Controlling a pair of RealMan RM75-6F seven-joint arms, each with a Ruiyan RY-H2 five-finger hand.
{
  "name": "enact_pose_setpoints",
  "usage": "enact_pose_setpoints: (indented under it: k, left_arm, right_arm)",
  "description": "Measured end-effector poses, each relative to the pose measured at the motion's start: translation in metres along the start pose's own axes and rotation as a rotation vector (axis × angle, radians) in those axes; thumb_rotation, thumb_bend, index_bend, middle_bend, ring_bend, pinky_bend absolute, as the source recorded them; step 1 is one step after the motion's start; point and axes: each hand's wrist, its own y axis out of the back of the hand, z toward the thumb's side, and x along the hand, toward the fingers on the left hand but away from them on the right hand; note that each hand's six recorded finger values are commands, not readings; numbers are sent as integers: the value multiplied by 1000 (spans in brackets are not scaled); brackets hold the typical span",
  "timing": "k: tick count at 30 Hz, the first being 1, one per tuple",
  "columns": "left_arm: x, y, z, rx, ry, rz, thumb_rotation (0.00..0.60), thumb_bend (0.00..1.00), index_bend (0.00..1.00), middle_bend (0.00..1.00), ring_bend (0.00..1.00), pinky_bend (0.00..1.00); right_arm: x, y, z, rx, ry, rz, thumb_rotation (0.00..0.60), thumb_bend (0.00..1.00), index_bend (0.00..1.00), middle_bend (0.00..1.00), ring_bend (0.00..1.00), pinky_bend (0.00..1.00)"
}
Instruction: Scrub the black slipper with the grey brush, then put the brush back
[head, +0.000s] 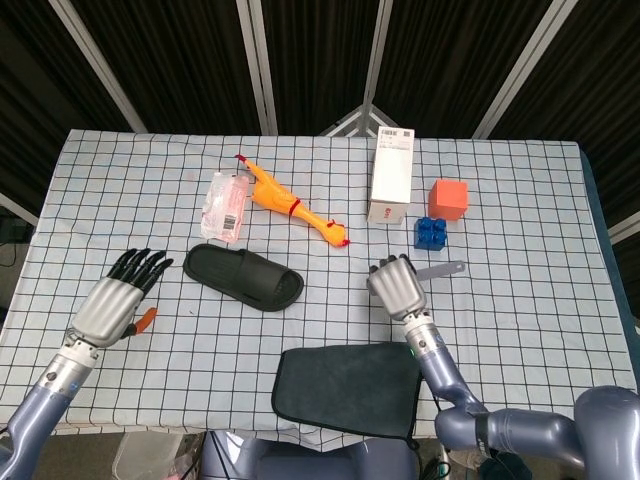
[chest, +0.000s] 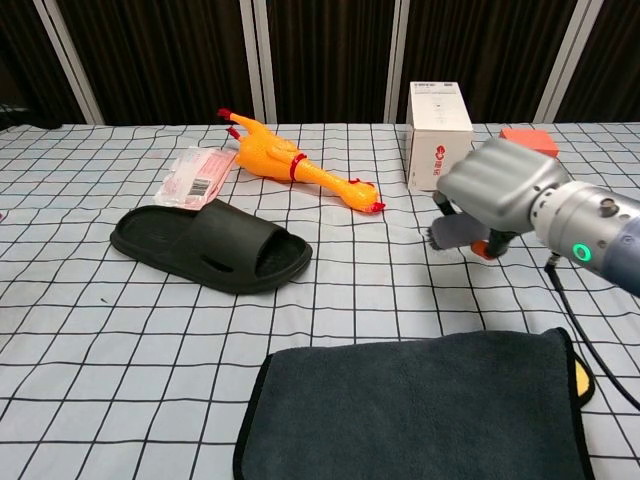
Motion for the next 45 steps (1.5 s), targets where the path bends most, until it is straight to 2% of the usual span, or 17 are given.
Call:
enact_pose_setpoints:
  k: [3, 7, 14, 18, 23, 26, 30, 40, 45]
  left_arm:
    - [-19, 3, -5, -28, 27, 25, 600, 530, 50, 30, 0, 0]
    - [-28, -2, -7, -51, 40, 20, 600, 530, 50, 29, 0, 0]
    - [-31, -10, -10, -74, 48, 18, 600, 530, 50, 29, 0, 0]
    - [-31, -13, -11, -85, 50, 13, 600, 530, 49, 29, 0, 0]
    - [-32, -15, -13, -94, 52, 11, 600, 535, 49, 29, 0, 0]
    - [-33, -13, -17, -100, 65, 11, 600, 535, 49, 29, 0, 0]
    - [-35, -12, -20, -109, 73, 11, 600, 535, 49, 30, 0, 0]
    - [-40, -10, -21, -117, 73, 22, 600, 535, 49, 31, 0, 0]
    - [-42, -9, -20, -117, 68, 24, 600, 535, 49, 33, 0, 0]
  right_arm:
    - [15, -12, -1, 50, 24, 59, 600, 774, 710, 688, 502, 583]
    - [32, -24, 1, 66, 45, 130, 600, 773, 710, 688, 502, 583]
    - [36, -28, 4, 85, 41, 182, 600, 774, 689, 688, 502, 583]
    - [34, -31, 8, 95, 45, 217, 600, 774, 571, 650, 502, 583]
    - [29, -29, 12, 109, 50, 214, 600, 774, 271, 496, 474, 583]
    - [28, -29, 12, 130, 53, 219, 600, 774, 140, 422, 429, 583]
    - [28, -32, 13, 140, 59, 253, 600, 774, 29, 359, 390, 583]
    - [28, -27, 17, 169, 79, 284, 600, 766, 0, 274, 329, 577]
    - [30, -22, 16, 171, 74, 284, 600, 706, 0, 251, 314, 568]
